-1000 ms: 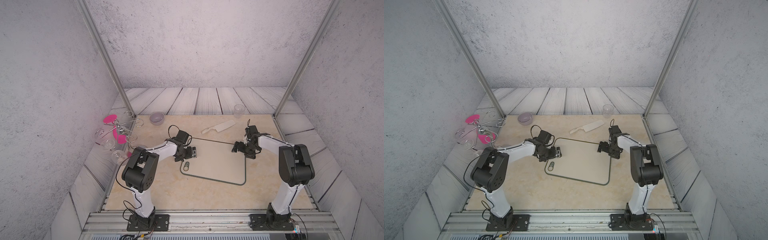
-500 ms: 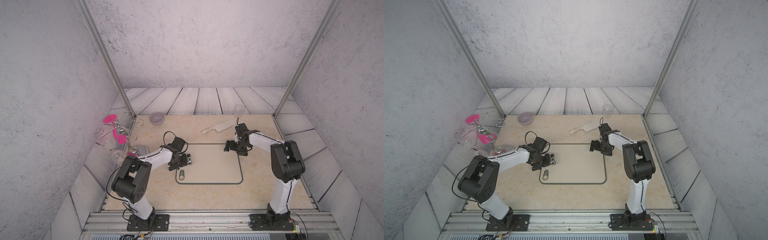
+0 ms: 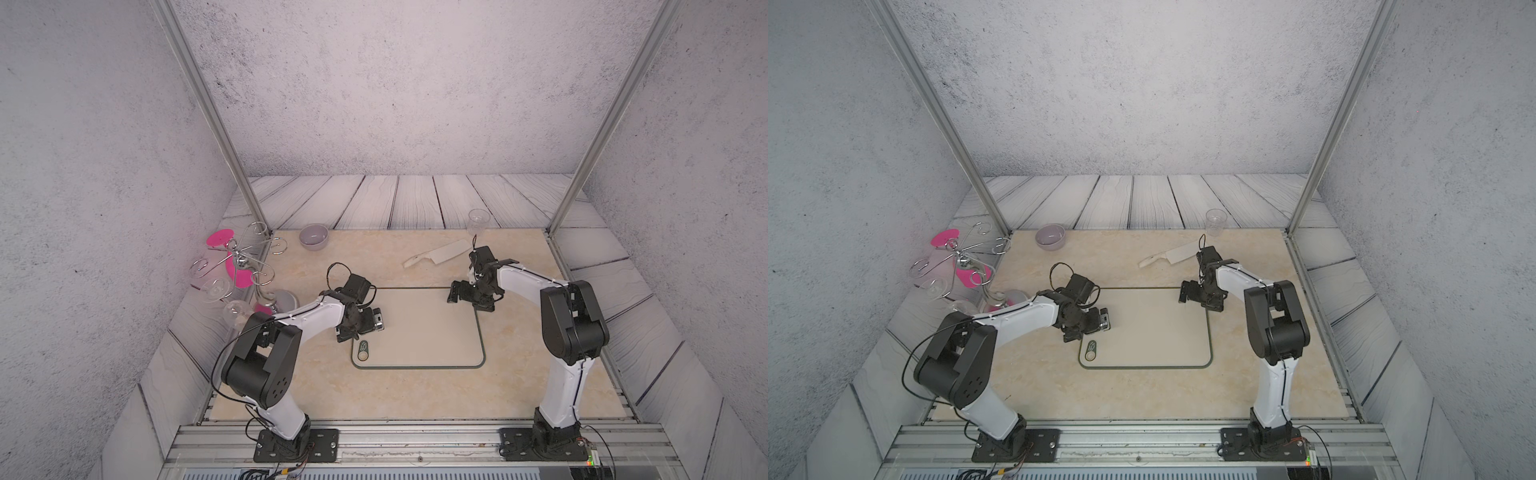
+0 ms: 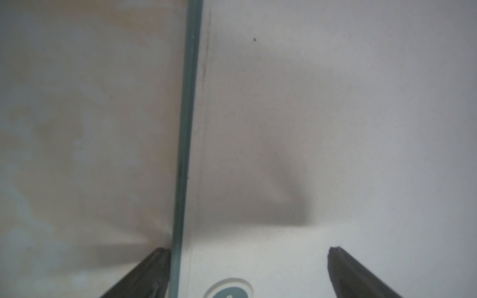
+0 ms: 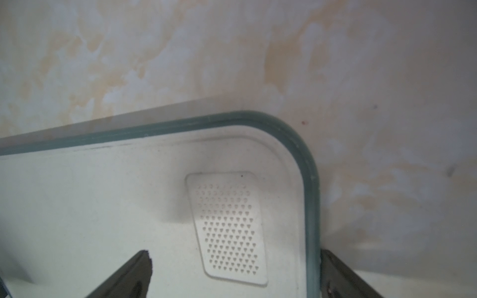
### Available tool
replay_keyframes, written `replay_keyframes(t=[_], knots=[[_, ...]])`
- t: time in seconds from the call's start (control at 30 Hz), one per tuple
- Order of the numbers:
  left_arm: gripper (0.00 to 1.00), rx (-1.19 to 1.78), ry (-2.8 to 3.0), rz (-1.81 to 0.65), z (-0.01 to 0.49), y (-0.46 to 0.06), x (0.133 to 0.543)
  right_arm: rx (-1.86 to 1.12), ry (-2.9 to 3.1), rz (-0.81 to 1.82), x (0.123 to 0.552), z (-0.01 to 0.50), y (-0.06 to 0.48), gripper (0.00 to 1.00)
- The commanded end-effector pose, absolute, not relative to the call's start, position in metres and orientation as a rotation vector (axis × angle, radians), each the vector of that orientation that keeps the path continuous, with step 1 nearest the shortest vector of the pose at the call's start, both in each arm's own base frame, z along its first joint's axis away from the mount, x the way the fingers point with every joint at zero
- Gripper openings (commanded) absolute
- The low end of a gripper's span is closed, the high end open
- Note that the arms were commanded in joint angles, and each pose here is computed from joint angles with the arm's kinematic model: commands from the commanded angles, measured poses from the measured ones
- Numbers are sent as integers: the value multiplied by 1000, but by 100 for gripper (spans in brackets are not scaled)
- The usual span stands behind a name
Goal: Align the knife with the edge of the cutting board
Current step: Adjust the work surface at the center of the board.
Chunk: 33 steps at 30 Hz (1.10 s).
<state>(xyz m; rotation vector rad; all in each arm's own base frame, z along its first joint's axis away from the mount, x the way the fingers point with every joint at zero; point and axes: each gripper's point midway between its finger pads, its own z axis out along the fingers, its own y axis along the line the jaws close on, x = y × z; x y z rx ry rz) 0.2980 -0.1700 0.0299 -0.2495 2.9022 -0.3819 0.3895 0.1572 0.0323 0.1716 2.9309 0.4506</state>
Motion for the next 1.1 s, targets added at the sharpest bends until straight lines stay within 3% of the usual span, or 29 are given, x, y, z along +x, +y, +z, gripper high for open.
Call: replay_keyframes(t=[0.0, 0.43, 0.77, 1.07], knots=[[100, -248, 2885, -417, 40, -175, 295, 136, 3028, 506, 367, 16, 173, 99], [100, -198, 2839, -270, 61, -160, 308, 127, 2943, 353, 378, 45, 154, 99], [100, 92, 2658, -183, 127, -174, 370, 139, 2649, 276, 375, 124, 126, 99], [85, 328, 2571, -171, 134, -212, 436, 194, 2578, 347, 328, 156, 114, 99]])
